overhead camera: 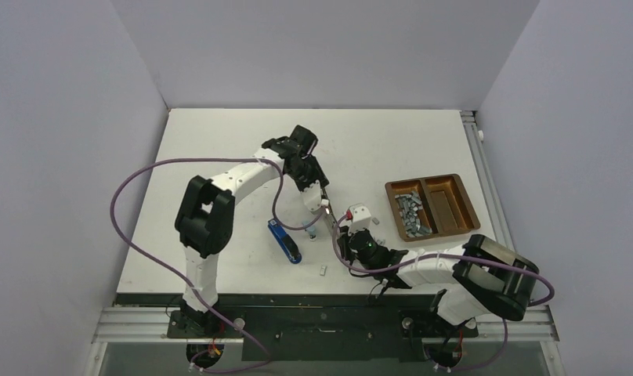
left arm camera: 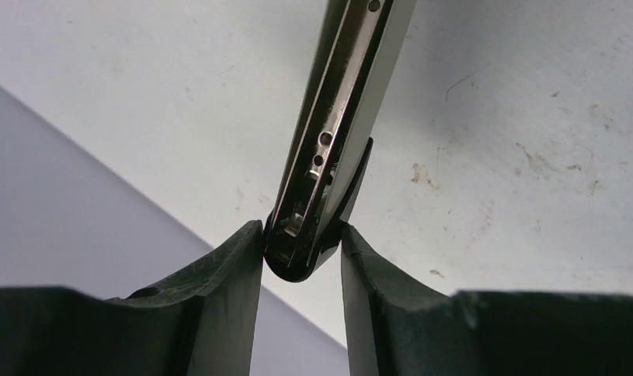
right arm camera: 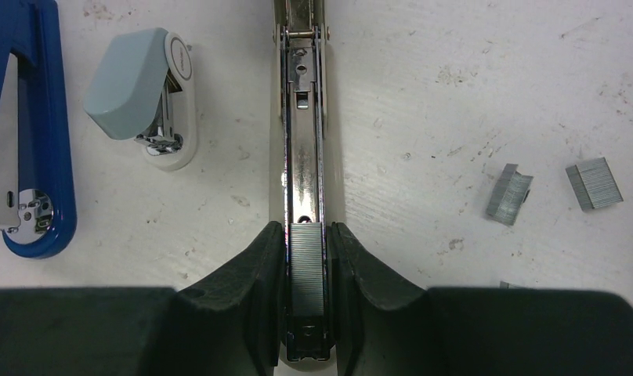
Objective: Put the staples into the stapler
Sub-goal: Close the stapler at the center of the board.
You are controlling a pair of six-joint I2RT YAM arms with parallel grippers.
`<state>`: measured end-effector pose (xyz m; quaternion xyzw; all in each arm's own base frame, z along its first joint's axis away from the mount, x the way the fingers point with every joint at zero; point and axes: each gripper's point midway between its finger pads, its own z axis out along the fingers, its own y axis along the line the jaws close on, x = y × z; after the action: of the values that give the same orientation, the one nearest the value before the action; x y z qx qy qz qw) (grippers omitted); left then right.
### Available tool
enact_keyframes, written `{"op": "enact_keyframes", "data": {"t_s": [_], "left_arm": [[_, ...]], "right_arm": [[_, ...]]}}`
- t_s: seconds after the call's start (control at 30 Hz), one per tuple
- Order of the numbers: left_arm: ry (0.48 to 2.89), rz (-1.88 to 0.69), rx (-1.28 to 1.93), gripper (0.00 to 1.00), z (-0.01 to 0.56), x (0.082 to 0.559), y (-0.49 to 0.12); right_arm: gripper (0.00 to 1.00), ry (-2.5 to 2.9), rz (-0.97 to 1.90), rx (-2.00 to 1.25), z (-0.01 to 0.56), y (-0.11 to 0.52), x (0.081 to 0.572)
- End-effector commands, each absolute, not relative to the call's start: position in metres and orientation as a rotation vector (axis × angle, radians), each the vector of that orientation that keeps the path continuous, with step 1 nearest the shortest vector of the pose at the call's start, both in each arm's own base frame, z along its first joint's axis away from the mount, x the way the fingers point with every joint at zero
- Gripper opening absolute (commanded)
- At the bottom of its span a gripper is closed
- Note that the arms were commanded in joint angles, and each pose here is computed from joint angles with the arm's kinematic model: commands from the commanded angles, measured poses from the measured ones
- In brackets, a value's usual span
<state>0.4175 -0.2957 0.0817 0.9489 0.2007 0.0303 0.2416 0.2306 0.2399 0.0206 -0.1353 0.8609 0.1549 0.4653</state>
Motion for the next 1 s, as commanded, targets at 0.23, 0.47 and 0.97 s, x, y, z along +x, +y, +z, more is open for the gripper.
{"op": "enact_keyframes", "data": {"t_s": [0.23, 0.47, 0.97], "left_arm": [[-0.042, 0.144, 2.497, 0.18, 0.129, 0.338, -0.334], [-0.095, 0.171, 2.463, 0.18, 0.131, 0.319, -0.336], [-0.119, 0.2, 2.47, 0.19, 0.141, 0.289, -0.336]], "right_arm": [[0.09, 2.057, 0.325, -0.243, 0.019, 0.243, 0.254], [0.09, 2.036, 0.327, -0.221, 0.014, 0.256, 0.264], [0.09, 1.978, 0.32, -0.205, 0.009, 0.269, 0.281]]}}
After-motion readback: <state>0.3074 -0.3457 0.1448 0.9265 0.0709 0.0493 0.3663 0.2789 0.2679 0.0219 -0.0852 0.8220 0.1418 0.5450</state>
